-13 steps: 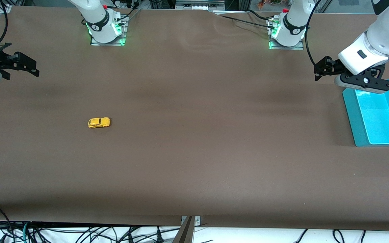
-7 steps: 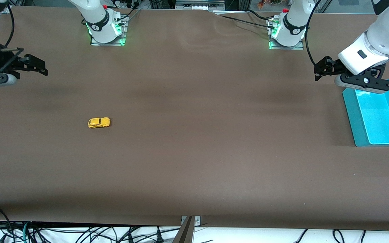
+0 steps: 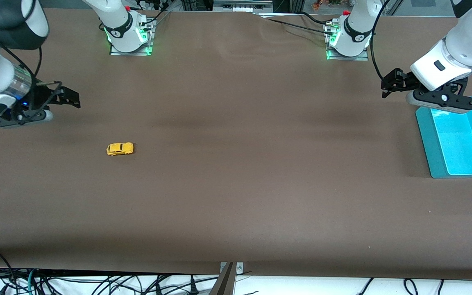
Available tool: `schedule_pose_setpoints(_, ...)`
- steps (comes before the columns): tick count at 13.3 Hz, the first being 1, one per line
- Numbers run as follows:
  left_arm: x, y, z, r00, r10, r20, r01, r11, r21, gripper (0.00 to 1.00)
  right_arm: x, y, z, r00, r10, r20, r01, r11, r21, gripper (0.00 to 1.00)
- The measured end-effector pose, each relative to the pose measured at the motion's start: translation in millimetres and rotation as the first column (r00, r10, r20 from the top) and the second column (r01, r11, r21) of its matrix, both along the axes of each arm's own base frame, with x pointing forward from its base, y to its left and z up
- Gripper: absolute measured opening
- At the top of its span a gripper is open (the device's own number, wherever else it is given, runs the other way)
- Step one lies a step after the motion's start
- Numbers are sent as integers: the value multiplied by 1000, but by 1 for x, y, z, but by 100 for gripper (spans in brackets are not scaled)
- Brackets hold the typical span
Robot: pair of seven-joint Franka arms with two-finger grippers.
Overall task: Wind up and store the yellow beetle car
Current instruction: 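Move the right gripper down over the yellow beetle car, then close the right gripper on the yellow beetle car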
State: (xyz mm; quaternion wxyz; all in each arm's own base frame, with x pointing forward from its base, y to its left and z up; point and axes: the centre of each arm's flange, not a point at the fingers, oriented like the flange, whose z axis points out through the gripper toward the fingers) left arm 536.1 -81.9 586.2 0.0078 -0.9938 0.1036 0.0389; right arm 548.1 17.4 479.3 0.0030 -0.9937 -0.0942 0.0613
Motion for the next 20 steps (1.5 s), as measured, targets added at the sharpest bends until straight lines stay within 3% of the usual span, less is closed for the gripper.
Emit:
schedule_pose_setpoints(5,0,0,0,1000,0,0,0,1000,0,100,-8,18,-100,989,100,105,-101,995,2,100)
schedule_pose_setpoints(7,0,0,0,1000,0,0,0,1000,0,100,-17,19,-138,966,238,102,-240,971,3,100)
schedule_pose_setpoints(8,0,0,0,1000,0,0,0,1000,0,100,-20,18,-153,936,340,95,-342,940,6,100)
schedule_pose_setpoints(9,0,0,0,1000,0,1,0,1000,0,100,-20,18,-166,890,446,94,-448,894,8,100)
schedule_pose_setpoints(11,0,0,0,1000,0,0,0,1000,0,100,-19,17,-189,769,632,98,-636,772,9,100)
schedule_pose_setpoints(15,0,3,0,1000,5,-3,-5,1000,0,100,-12,17,-236,481,870,111,-875,484,-8,100)
schedule_pose_setpoints(18,0,4,0,1000,7,-5,-7,1000,1,100,-12,25,-264,369,922,113,-928,372,-8,100)
schedule_pose_setpoints(20,0,4,0,1000,7,-7,-7,1000,1,100,-11,32,-272,325,938,121,-944,329,-16,100)
